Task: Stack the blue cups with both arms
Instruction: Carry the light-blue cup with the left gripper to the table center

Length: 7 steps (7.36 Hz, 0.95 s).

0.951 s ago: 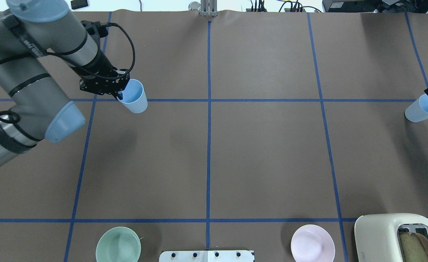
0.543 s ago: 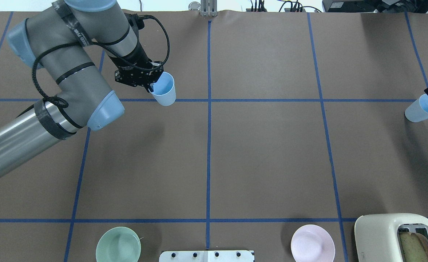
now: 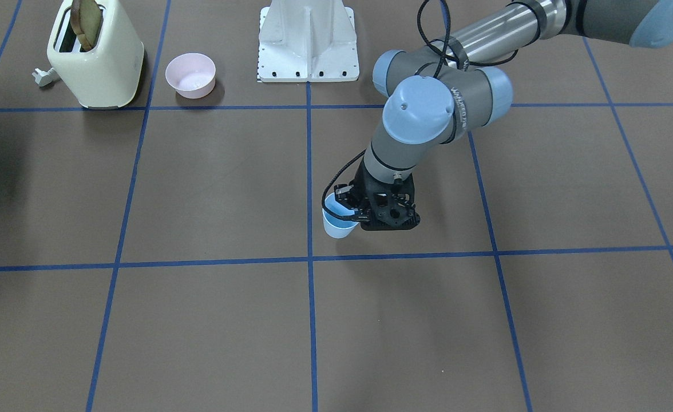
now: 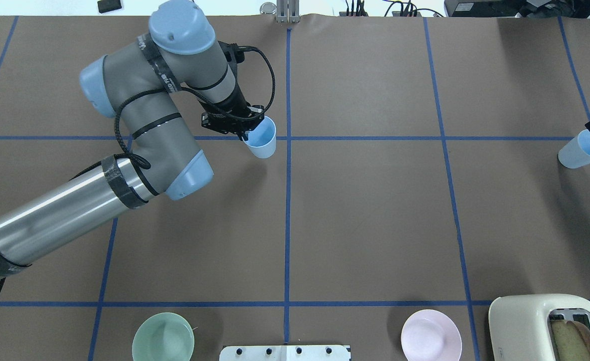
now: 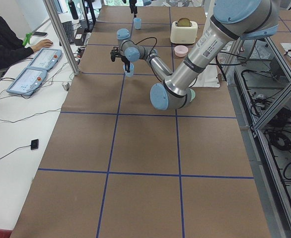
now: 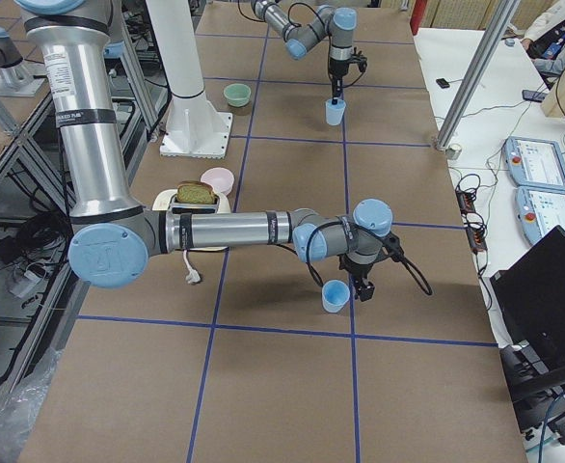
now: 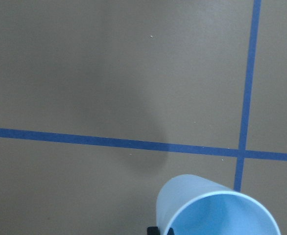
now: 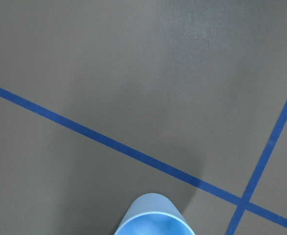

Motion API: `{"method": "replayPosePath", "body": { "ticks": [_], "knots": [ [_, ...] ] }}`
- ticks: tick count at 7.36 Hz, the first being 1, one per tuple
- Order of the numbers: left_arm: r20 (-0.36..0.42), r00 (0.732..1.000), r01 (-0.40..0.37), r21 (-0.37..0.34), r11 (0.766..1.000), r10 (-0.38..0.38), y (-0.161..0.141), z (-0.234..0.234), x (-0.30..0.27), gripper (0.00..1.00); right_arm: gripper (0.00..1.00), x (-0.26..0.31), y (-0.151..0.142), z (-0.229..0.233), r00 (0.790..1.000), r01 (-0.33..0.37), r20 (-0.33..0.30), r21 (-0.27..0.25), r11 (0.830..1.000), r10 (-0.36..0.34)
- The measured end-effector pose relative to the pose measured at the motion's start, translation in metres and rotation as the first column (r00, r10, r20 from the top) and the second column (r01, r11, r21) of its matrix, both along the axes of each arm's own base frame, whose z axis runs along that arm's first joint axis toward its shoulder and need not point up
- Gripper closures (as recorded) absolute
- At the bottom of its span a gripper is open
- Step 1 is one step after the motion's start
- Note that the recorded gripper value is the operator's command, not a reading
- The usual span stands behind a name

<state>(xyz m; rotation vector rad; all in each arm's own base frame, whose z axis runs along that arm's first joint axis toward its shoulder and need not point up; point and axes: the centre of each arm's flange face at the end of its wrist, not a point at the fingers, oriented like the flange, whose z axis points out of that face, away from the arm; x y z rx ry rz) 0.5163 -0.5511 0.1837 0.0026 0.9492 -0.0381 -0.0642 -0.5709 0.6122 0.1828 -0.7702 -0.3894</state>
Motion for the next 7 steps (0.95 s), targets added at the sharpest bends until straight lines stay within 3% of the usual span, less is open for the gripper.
{"method": "replayPosePath", "body": {
  "ticks": [4, 5, 6, 7],
  "knots": [
    [0.018, 0.999, -0.053, 0.048, 0.997, 0.052, 0.043, -0.013, 0.058, 1.0, 0.0, 0.0, 0.0, 0.0, 1.0, 0.0, 0.0, 0.001, 1.0, 0.0],
    [0.018, 0.998, -0.059, 0.049, 0.997, 0.058, 0.047, -0.013, 0.062, 0.87, 0.0, 0.0, -0.001, 0.0, 1.0, 0.0, 0.0, 0.002, 1.0, 0.0],
    [0.011, 0.998, -0.061, 0.055, 0.997, 0.06, 0.049, -0.013, 0.063, 0.31, 0.0, 0.0, -0.001, -0.001, 1.0, 0.0, 0.0, 0.002, 1.0, 0.0],
    [-0.003, 0.998, -0.061, 0.066, 0.996, 0.061, 0.05, -0.013, 0.064, 0.03, 0.0, 0.0, -0.001, -0.001, 1.0, 0.001, 0.0, 0.003, 1.0, -0.001]
  ]
}}
